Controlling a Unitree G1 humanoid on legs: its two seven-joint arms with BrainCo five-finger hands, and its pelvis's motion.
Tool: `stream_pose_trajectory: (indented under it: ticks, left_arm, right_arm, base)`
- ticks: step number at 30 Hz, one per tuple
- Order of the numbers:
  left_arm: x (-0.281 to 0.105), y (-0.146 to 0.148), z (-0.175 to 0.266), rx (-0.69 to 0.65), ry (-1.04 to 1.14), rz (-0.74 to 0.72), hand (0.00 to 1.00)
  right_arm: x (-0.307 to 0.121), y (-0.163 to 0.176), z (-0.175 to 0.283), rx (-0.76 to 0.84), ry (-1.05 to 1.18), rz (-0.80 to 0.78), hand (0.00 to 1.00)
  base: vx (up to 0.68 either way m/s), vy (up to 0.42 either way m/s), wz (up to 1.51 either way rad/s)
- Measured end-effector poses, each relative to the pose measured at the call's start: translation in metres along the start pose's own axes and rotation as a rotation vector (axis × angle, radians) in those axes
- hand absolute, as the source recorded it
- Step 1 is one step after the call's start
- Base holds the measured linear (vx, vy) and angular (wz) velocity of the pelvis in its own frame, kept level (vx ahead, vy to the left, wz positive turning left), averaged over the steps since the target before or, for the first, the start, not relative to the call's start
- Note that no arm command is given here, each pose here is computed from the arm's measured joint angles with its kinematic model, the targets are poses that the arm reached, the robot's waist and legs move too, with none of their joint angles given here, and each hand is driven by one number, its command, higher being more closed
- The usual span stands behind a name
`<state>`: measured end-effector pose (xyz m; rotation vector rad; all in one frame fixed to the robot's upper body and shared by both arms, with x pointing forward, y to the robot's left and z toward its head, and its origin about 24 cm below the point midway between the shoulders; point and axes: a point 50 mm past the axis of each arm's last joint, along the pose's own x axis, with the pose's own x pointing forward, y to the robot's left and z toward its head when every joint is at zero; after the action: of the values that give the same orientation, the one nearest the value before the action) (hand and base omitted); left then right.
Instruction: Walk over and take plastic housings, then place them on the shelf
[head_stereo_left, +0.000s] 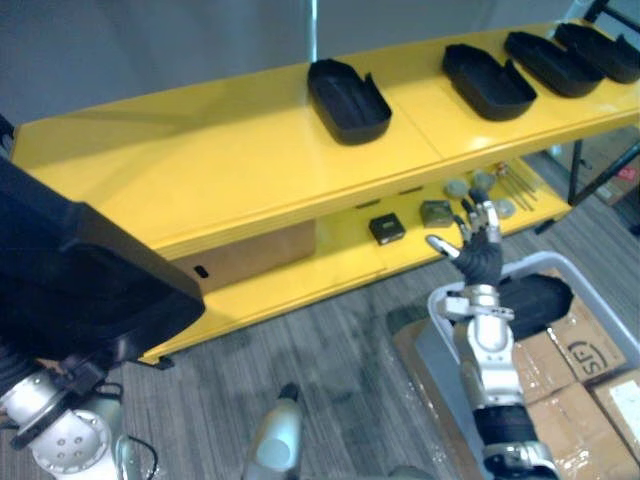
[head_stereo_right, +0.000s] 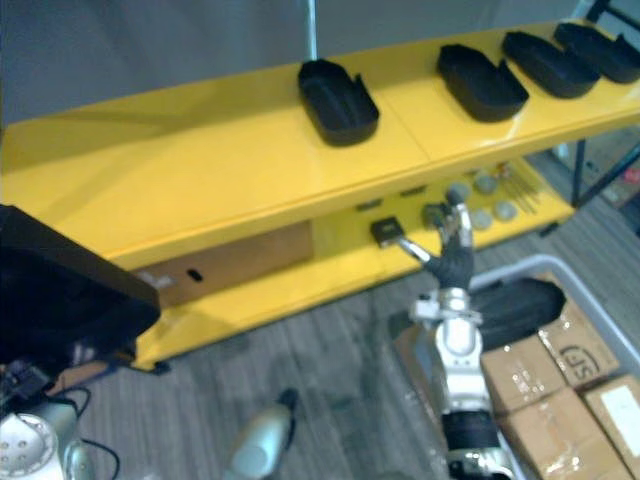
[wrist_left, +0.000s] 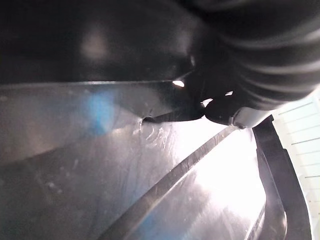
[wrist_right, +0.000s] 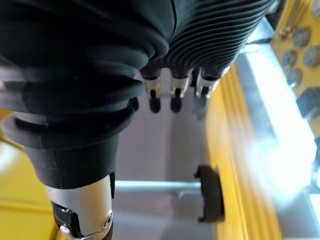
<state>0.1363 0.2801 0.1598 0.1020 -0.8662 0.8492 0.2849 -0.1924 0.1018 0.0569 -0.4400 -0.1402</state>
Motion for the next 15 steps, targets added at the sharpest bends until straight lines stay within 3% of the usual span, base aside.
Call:
stream_pose_trajectory:
  ticks: [11, 15]
  left_arm:
    - [-0.006, 0.02, 0.005, 0.253, -0.028, -0.085, 1.0]
    - [0.014, 0.01, 0.01, 0.2, -0.125, -0.085, 1.0]
  right_arm:
    - [-0.021, -0.008, -0.005, 0.014, 0.013, -0.056, 0.0]
    - [-0.007, -0.009, 0.008, -0.043, -0.07, -0.048, 0.0]
  base:
    - [0.04, 0.049, 0.16]
    - [0.08, -0.034, 0.69]
